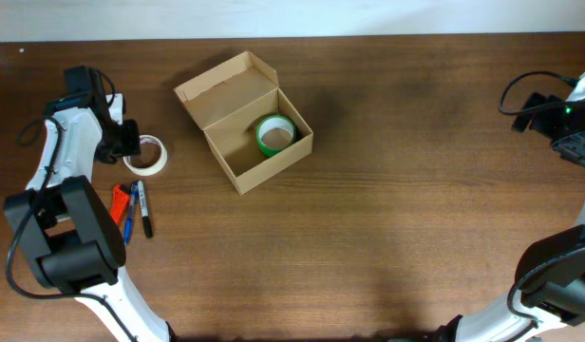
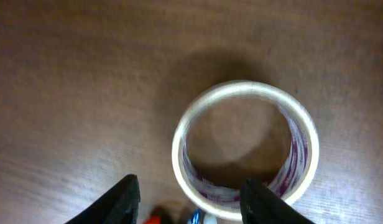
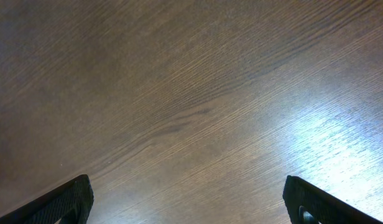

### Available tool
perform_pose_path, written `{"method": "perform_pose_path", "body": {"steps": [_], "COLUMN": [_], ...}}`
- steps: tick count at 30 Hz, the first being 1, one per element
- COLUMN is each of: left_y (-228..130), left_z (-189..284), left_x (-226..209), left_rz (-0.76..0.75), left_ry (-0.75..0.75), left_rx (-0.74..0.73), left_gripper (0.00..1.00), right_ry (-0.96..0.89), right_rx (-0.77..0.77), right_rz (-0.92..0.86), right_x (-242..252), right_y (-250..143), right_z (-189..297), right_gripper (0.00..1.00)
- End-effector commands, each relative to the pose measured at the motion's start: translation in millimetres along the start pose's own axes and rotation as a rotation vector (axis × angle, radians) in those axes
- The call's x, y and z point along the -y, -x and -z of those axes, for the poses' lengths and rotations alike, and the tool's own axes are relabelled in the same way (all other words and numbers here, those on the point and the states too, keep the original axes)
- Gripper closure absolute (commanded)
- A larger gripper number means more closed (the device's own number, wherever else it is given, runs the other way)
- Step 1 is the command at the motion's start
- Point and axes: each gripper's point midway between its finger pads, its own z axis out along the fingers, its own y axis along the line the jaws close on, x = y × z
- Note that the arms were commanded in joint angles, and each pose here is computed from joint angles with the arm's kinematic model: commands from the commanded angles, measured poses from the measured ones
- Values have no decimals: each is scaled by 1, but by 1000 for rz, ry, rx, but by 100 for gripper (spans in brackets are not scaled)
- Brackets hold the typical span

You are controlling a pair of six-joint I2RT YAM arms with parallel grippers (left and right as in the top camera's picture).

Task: Pack container
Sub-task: 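Grasp the white masking tape roll with the left gripper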

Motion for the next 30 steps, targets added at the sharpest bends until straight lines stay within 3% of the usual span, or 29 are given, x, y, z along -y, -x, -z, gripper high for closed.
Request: {"method": "perform_pose_path", "body": {"steps": [1, 19, 20, 22, 23, 30], "left_y": [9, -13, -13, -13, -13, -17], "left_z": [-4, -54, -54, -54, -54, -54], "left_x": [-2, 0, 0, 0, 0, 0], "left_rz": [22, 57, 57, 57, 57, 56], "left_ry": [-10, -43, -43, -43, -43, -41], "left_rx": [32, -82, -82, -81, -81, -101], "left_gripper": [49, 50, 53, 87, 98, 98], "right_ry": [-2, -2, -2, -2, -1, -1], "right_rx": [13, 13, 13, 13, 13, 13], "right_rz": [-10, -10, -10, -10, -10, -10], "right_x": [1, 1, 1, 1, 1, 1], "right_y": [-1, -1, -1, -1, -1, -1], "right_z": [6, 6, 6, 6, 6, 6], "right_gripper": [1, 1, 1, 1, 1, 1]}}
